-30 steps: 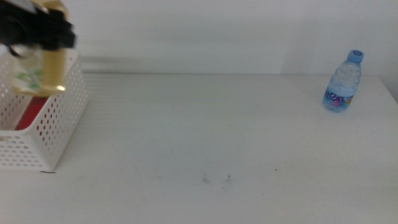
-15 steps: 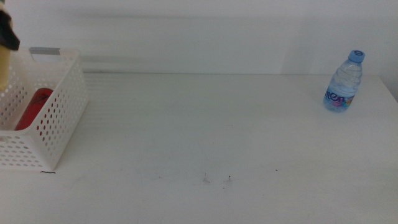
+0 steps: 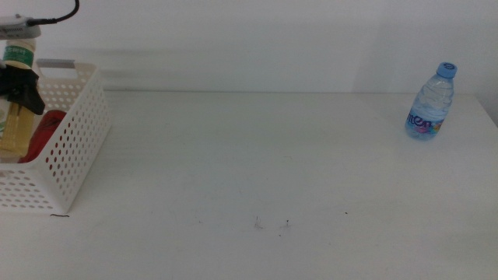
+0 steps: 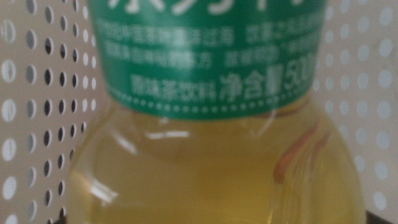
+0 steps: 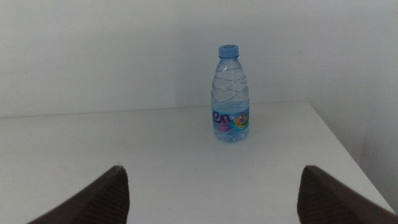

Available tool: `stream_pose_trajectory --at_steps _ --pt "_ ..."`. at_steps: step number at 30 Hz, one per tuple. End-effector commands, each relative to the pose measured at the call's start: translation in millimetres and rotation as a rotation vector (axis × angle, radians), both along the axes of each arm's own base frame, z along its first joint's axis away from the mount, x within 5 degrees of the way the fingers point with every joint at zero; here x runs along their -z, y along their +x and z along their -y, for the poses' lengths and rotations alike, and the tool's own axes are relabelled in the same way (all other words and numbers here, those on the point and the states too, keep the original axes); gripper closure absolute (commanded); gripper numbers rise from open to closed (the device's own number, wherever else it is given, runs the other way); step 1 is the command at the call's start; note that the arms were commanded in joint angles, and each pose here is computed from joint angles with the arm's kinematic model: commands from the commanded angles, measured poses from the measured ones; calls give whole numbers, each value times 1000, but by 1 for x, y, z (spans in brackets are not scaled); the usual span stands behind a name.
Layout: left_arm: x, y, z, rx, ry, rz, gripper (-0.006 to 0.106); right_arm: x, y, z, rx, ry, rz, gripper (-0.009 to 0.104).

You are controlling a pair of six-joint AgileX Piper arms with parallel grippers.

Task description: Use arms to grab the bottles and put them into the dustbin to the left of the table.

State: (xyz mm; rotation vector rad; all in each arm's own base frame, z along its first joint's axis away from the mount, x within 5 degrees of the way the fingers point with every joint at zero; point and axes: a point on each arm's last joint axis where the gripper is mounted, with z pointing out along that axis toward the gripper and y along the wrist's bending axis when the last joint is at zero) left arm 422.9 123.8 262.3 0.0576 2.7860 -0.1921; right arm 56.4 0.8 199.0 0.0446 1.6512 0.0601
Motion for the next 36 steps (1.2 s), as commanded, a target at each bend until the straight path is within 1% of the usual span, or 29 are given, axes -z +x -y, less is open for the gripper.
stream_pose_trajectory --at_steps 1,3,7,8,12,16,17,20,25,27,31,34,36 --pt "-12 4 2 -6 -5 67 72 0 0 0 4 -13 9 14" --pt "-8 6 3 -2 4 62 55 0 0 0 4 -13 9 14" --pt "-5 7 4 4 7 51 13 0 0 0 4 -13 9 14" --pt "-7 7 5 5 4 58 6 0 0 0 4 -13 9 14" --pt "-29 5 19 48 -39 144 7 0 0 0 4 -13 9 14" --pt "-63 -9 44 111 -21 201 7 0 0 0 4 -13 9 14" --pt "-72 -13 50 99 -25 223 7 0 0 0 4 -13 9 14" --pt "-96 -31 71 80 -35 308 7 0 0 0 4 -13 9 14" --pt "-120 -70 109 133 -39 490 7 0 0 0 4 -13 9 14" --pt "-131 -90 124 178 -46 559 7 0 0 0 4 -13 9 14" --pt "-143 -128 156 301 -94 620 7 0 0 0 4 -13 9 14" --pt "-149 -155 179 417 -97 655 7 0 0 0 4 -13 9 14" --pt "-150 -171 192 459 -100 680 7 0 0 0 4 -13 9 14"
